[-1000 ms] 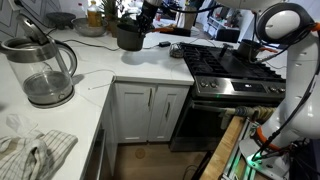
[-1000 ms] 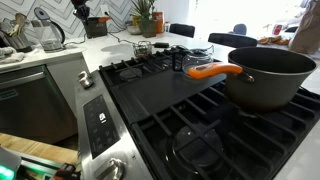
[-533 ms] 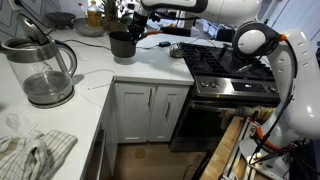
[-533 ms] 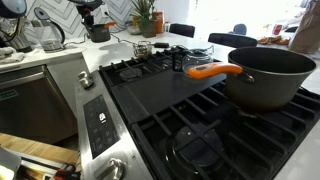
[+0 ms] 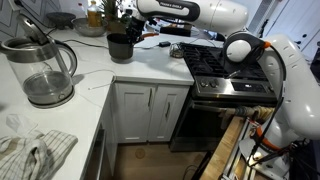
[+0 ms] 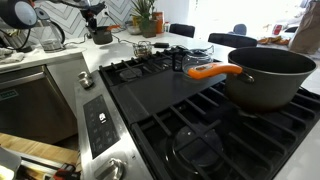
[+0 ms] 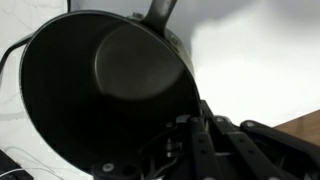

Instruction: Pick up the black pot on the left and put it on the kitchen counter

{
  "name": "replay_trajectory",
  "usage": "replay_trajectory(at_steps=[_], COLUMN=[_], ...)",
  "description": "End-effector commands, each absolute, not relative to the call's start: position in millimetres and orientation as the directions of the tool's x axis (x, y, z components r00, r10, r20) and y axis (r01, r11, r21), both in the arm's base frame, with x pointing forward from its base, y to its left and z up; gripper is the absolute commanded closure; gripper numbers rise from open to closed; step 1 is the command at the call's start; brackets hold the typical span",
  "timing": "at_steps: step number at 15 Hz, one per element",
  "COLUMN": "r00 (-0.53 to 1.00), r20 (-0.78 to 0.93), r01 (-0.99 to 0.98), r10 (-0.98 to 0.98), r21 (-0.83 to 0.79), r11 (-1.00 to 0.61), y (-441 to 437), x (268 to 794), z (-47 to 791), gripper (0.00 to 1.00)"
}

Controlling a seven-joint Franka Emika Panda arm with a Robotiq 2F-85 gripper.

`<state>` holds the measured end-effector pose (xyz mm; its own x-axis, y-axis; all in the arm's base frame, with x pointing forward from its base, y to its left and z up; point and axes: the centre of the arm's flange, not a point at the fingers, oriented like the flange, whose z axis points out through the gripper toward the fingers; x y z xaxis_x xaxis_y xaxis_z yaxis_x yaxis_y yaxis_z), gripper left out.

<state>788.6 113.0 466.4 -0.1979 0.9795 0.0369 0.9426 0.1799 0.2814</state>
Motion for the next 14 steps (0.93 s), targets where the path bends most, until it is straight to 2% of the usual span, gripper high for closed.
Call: replay_trajectory(at_steps=[1, 14], r00=[-0.237, -0.242], r20=[0.014, 0.023], r01=[0.933, 0.942], r10=[0.972, 0.97], r21=[0.281, 0.246], r11=[0.223, 0.229], y=[116.3, 114.0], x=[827.9, 830.9], z=[480.0, 464.9], gripper=[0.99, 0.99])
